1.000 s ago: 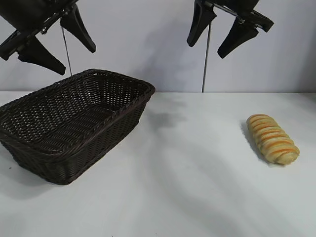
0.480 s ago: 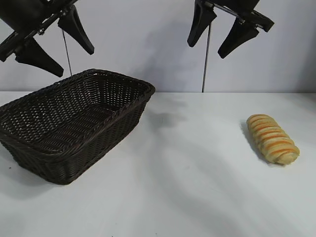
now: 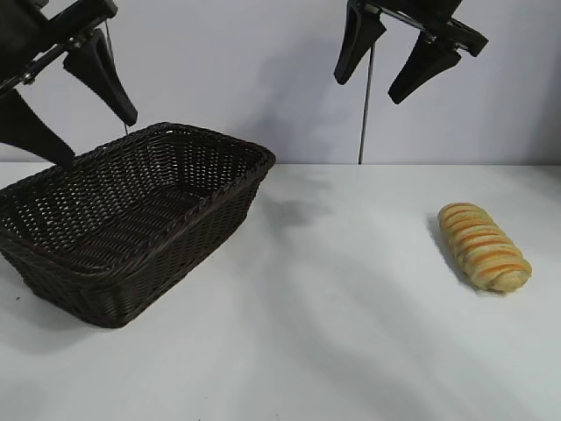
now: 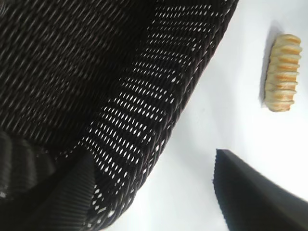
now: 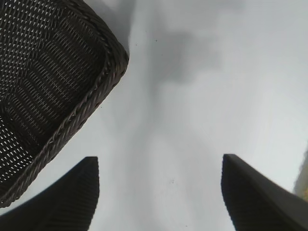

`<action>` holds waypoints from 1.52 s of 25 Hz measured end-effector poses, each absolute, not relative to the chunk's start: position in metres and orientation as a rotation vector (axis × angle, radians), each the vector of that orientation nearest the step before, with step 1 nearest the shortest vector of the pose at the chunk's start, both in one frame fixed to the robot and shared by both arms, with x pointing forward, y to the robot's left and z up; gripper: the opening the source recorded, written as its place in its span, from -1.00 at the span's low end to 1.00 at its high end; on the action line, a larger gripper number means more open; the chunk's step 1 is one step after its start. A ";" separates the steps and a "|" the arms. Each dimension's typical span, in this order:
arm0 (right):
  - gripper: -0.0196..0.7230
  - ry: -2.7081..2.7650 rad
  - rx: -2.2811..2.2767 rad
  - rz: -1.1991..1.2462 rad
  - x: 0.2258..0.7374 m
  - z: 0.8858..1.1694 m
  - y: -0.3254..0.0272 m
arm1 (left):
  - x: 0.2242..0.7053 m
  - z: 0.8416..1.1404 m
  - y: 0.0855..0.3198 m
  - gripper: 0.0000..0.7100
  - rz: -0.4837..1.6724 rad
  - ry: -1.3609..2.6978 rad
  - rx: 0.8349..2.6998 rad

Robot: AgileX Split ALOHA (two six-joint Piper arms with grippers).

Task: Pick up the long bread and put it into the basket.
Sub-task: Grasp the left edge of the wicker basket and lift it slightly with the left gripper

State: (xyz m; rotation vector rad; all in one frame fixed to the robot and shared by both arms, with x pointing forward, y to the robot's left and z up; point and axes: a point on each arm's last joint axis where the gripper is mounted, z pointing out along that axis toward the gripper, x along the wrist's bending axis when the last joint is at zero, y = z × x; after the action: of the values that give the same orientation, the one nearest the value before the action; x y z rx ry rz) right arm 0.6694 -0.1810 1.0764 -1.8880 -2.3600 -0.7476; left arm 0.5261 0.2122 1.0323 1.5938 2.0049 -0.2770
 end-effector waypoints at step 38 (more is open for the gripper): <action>0.45 -2.360 -1.889 -0.749 0.669 1.076 -0.181 | 0.525 0.991 0.235 0.43 -0.167 2.572 0.984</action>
State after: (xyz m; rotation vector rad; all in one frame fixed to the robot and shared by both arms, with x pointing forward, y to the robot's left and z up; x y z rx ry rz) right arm 0.6695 -0.1810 1.0764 -1.8885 -2.3602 -0.7490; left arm 0.5249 0.2353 0.9907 0.9839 2.5724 -0.1667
